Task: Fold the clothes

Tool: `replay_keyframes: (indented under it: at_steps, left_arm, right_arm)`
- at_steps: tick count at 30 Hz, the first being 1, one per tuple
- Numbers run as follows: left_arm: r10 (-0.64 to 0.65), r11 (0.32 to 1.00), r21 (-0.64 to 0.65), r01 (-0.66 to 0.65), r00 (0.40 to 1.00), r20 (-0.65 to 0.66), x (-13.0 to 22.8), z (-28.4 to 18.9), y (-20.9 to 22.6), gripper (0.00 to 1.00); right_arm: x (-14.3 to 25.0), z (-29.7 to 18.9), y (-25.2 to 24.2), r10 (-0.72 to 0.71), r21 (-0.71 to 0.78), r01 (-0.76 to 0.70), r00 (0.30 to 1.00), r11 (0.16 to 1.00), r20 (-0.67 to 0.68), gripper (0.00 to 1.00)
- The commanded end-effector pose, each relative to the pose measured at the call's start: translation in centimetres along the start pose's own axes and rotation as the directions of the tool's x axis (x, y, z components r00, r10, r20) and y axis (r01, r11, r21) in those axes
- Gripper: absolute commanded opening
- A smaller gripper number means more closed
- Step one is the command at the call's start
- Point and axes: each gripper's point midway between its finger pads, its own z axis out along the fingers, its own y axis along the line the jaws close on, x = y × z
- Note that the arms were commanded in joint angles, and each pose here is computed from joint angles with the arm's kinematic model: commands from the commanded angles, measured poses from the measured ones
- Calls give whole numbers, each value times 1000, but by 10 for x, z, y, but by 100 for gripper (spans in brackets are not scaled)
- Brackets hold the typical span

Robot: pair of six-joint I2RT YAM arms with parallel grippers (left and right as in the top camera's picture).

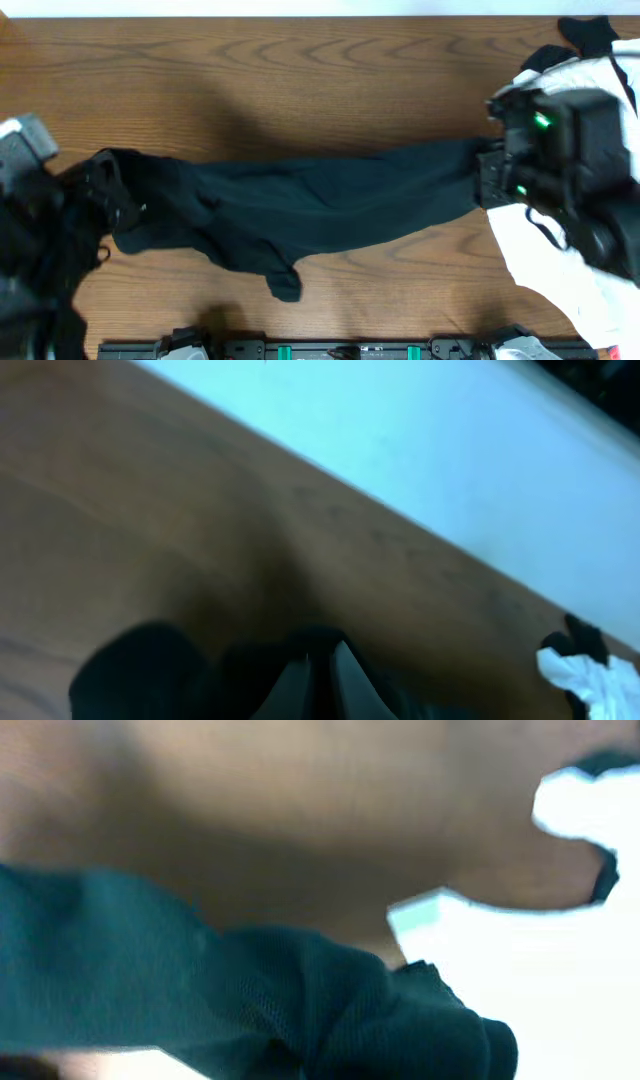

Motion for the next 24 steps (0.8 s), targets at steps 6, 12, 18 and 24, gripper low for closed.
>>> replay_keyframes:
  at_steps: [6,12,18,24]
  left_arm:
    - [-7,998,-63,0,993,-118,4,39,13,6]
    - [-33,995,-100,12,978,-204,13,67,23,6]
    - [-50,992,-123,18,966,-255,16,87,29,6]
    - [-65,989,-144,22,952,-300,20,104,34,6]
  right_arm:
    - [42,11,15,31,-71,-49,970,996,-241,1]
    - [76,-2,33,12,-172,-83,925,982,-379,1]
    - [76,2,42,-74,-248,-27,918,968,-390,3]
    - [75,24,54,-97,-299,-56,876,953,-472,2]
